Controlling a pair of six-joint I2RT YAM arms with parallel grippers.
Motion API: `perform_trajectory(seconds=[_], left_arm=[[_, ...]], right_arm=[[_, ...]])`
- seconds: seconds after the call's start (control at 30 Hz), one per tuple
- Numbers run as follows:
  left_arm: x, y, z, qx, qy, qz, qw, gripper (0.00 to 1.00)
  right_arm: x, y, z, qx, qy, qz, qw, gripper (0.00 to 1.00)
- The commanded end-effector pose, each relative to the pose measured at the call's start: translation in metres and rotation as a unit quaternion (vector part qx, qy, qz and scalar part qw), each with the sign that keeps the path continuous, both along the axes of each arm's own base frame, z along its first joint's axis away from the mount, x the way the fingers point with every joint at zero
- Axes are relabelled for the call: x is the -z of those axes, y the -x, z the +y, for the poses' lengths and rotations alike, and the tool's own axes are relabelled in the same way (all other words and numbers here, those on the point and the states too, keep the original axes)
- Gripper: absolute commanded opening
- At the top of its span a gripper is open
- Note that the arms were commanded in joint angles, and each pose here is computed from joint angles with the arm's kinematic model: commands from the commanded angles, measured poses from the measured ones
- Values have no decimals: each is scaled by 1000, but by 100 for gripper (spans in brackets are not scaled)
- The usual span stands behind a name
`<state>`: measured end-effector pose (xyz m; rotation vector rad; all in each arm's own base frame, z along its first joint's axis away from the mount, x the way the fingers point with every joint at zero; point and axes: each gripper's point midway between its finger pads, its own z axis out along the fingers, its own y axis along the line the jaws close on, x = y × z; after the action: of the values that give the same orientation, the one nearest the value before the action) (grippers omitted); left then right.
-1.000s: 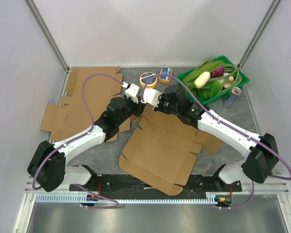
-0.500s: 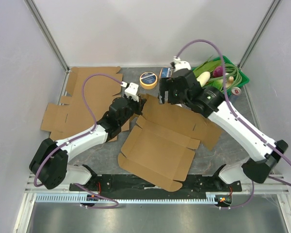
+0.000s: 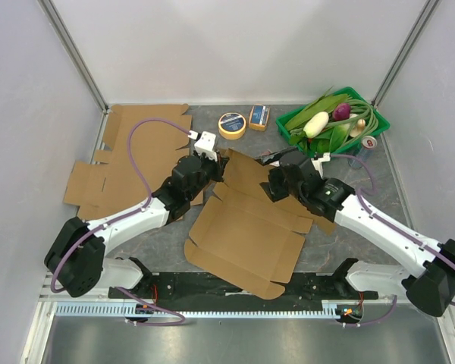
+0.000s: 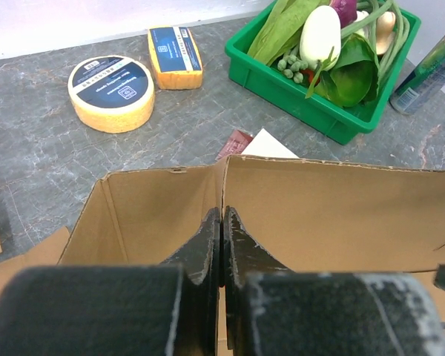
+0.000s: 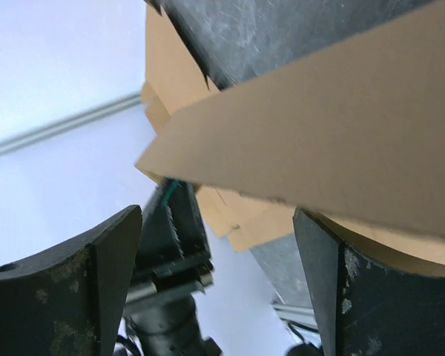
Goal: Fold the paper box
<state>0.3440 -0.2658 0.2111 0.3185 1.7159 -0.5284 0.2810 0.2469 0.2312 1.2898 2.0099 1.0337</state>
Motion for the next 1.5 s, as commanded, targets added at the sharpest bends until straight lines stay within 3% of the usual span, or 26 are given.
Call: perform_trajectory(seconds=[0.0, 0.27, 0.4, 0.67, 0.83, 1.03, 1.1, 1.13, 1.23, 1.27, 1.33, 1.4, 1.47], left_arm=[[-27, 2, -1, -16, 46, -31, 998, 2], [-31, 9, -4, -15, 55, -43, 997, 2], [-30, 14, -9, -13, 64, -47, 997, 2], [-26, 10, -24, -7, 108, -21, 994, 2], [-27, 9, -33, 1, 137, -8, 991, 2], [-22, 18, -47, 33, 152, 22, 988, 2], [-18, 27, -48, 49, 147, 30, 987, 9], [-17, 30, -48, 54, 143, 33, 988, 14], [-8, 43, -37, 58, 117, 51, 990, 49], [4, 49, -30, 52, 106, 66, 991, 53], [-4, 59, -16, 44, 124, 61, 989, 54], [19, 68, 0, 18, 126, 89, 988, 54], [33, 73, 10, -3, 144, 115, 983, 43]], right_arm=[[-34, -33, -3, 102, -82, -33, 991, 87], [-20, -44, -19, 158, -59, -35, 985, 60], [-13, -50, -23, 180, -57, -32, 981, 52], [-9, -55, -35, 188, -21, -50, 981, 19], [-15, -59, -43, 172, -9, -81, 982, 6], [-23, -61, -51, 120, -4, -152, 981, 0], [-5, -54, -51, 101, 5, -156, 983, 0], [-11, -51, -52, 96, -3, -169, 981, 0], [0, -42, -54, 82, 3, -171, 982, 0], [6, -41, -55, 80, 5, -168, 983, 0], [4, -39, -57, 81, 0, -173, 982, 0], [2, -40, -58, 82, -3, -175, 981, 0], [0, -41, -57, 79, -5, -177, 981, 0]])
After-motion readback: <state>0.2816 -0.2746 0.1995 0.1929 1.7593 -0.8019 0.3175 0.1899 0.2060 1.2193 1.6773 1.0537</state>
